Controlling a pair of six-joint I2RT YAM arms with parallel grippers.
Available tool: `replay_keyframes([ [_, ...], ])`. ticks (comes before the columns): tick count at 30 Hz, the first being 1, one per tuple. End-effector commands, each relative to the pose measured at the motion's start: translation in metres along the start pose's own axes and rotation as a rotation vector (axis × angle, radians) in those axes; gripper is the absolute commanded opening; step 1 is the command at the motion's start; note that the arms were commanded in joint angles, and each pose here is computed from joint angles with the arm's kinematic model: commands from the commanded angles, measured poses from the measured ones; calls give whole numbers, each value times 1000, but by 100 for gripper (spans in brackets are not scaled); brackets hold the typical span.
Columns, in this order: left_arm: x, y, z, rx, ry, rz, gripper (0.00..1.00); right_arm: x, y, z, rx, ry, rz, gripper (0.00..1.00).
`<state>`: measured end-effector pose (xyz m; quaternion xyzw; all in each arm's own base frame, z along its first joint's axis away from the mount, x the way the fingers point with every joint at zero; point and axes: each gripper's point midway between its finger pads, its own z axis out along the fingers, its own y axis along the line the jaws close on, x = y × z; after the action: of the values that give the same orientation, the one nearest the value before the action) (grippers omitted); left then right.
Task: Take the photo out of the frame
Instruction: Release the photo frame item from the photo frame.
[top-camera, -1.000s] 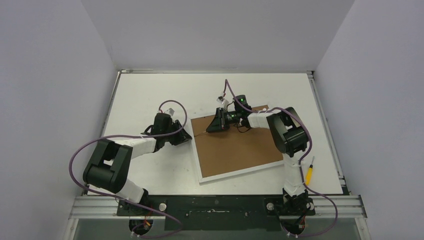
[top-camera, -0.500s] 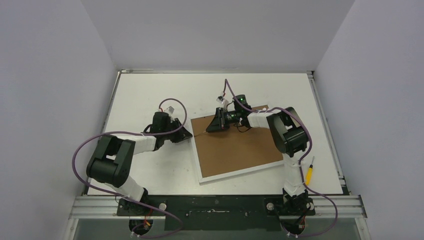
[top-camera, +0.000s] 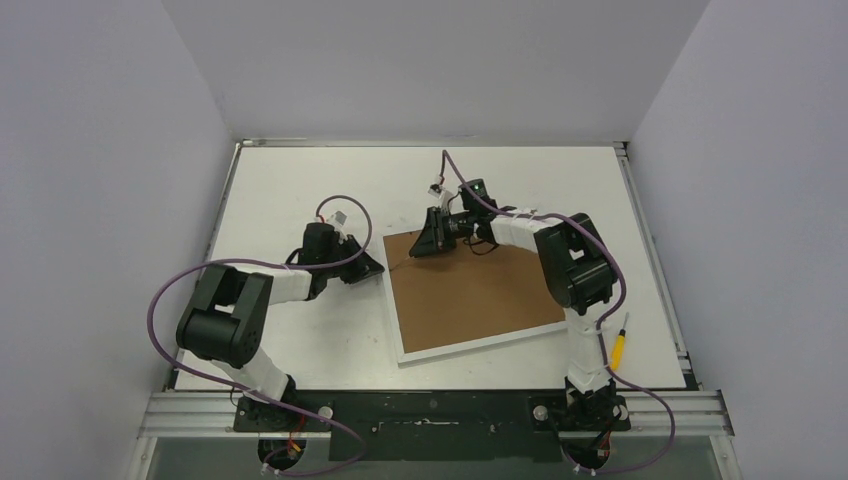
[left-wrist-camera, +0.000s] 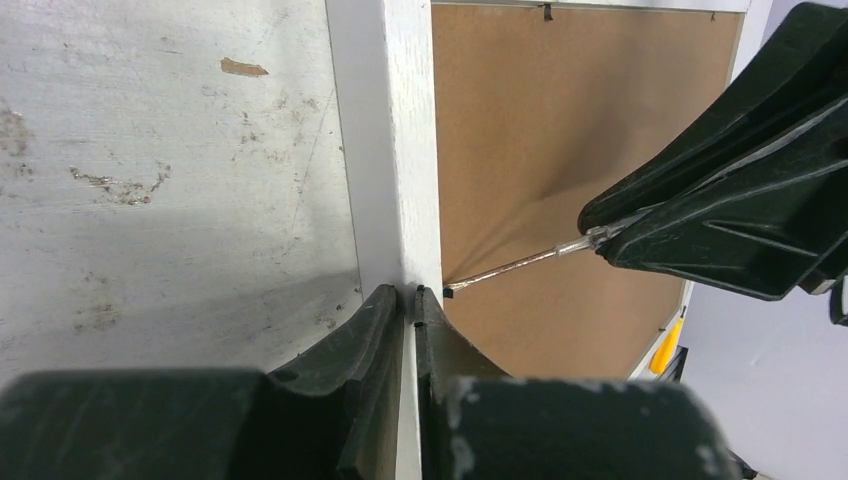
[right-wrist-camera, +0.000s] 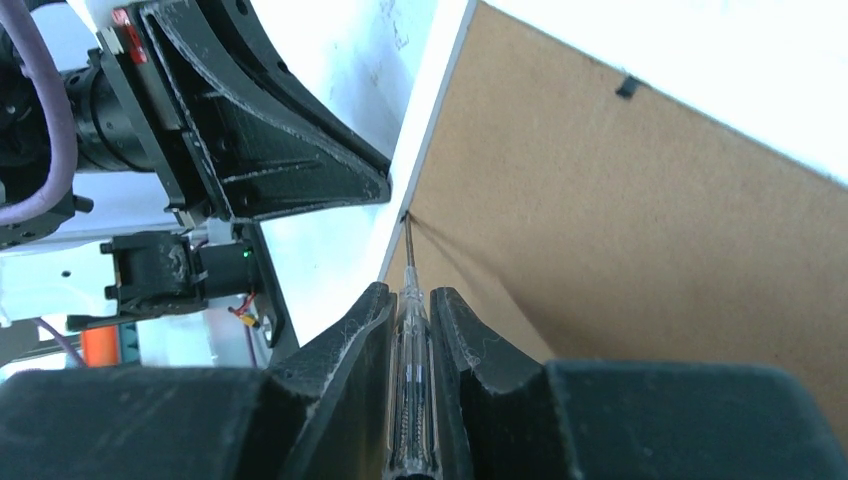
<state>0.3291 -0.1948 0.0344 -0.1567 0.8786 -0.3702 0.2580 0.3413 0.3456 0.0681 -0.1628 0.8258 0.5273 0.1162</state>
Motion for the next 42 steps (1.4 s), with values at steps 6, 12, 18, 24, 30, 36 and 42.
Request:
replay_keyframes([
  [6,5,-22,2,98,21,3,6,-12,57,24,81,13,-170,5],
  [12,6,-24,-1,101,18,-3,6,-14,88,31,125,-6,-217,5],
  [18,6,-25,-3,104,13,-5,6,-14,105,37,167,-38,-262,5],
  [24,9,-27,-5,109,18,-5,6,-13,113,51,157,-37,-305,5],
  [30,12,-27,-4,112,29,-13,6,-11,130,64,147,-44,-351,5],
  [36,13,-27,-2,116,35,-21,6,-9,149,72,114,-67,-385,5],
  [42,12,-28,-4,116,32,-19,6,-7,158,78,91,-90,-395,5],
])
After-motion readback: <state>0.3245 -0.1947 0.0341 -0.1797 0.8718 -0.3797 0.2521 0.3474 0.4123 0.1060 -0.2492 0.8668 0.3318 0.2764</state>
